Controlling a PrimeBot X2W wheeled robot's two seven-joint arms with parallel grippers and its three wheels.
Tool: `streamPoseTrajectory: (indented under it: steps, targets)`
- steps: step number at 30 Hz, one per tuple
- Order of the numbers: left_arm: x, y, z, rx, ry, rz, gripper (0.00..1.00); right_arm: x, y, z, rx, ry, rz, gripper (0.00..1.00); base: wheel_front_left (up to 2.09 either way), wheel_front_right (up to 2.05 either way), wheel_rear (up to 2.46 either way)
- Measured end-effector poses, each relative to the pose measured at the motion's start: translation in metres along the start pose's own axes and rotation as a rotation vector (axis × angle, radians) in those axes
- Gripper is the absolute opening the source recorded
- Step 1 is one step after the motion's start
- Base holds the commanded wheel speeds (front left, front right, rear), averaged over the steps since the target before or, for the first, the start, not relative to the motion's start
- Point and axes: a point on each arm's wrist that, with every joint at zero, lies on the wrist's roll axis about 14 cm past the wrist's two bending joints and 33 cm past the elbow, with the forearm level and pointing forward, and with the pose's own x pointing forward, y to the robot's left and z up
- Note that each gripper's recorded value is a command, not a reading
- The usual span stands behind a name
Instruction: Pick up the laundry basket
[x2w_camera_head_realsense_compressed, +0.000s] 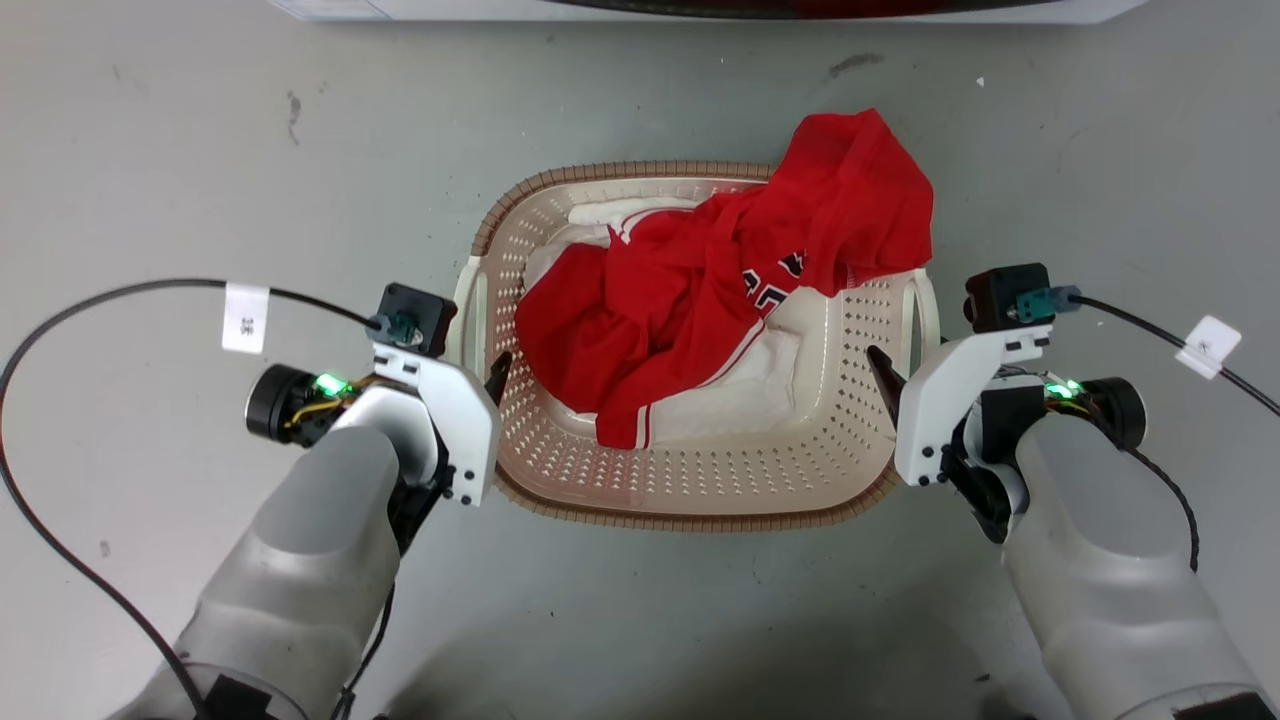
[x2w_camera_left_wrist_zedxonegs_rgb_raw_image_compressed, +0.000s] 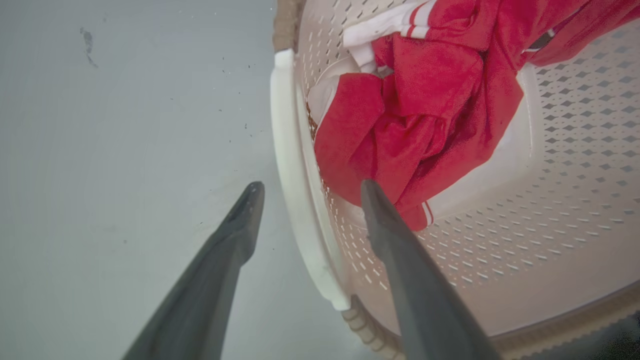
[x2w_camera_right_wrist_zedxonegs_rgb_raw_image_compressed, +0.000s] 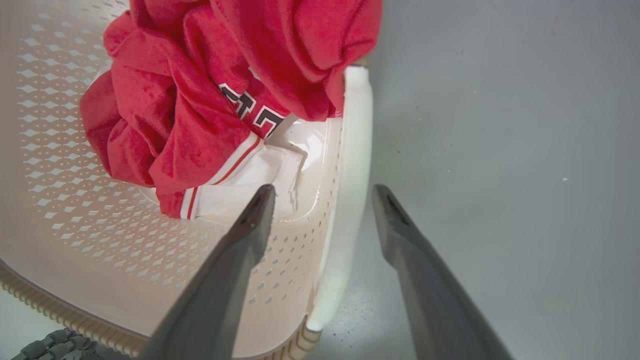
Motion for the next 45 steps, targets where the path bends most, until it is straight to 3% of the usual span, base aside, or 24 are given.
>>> streamPoseTrajectory:
  steps: [23, 24, 25, 26, 37, 45]
  targets:
    - [0.030, -0.005, -0.020, 0.064, 0.145, -0.087, 1.00, 0.038, -0.010, -0.023, -0.038, 0.150, -0.012, 1.00, 0.00, 0.00, 0.00]
    - [0.030, -0.005, -0.022, 0.063, 0.152, -0.090, 0.55, 0.039, -0.010, -0.023, -0.038, 0.153, -0.012, 1.00, 0.00, 0.00, 0.00]
    - [0.030, -0.007, -0.023, 0.057, 0.159, -0.095, 0.08, 0.039, -0.010, -0.024, -0.038, 0.157, -0.010, 0.40, 0.00, 0.00, 0.00]
    - [0.030, -0.009, -0.024, 0.053, 0.164, -0.100, 0.00, 0.040, -0.009, -0.025, -0.042, 0.160, -0.007, 0.00, 0.00, 0.00, 0.00]
    - [0.026, -0.014, -0.025, 0.021, 0.183, -0.128, 0.00, 0.037, -0.008, -0.026, -0.046, 0.171, -0.008, 0.00, 0.00, 0.00, 0.00]
    - [0.003, -0.021, -0.018, 0.003, 0.214, -0.146, 0.00, 0.012, -0.008, -0.020, -0.061, 0.239, -0.022, 0.00, 0.00, 0.00, 0.00]
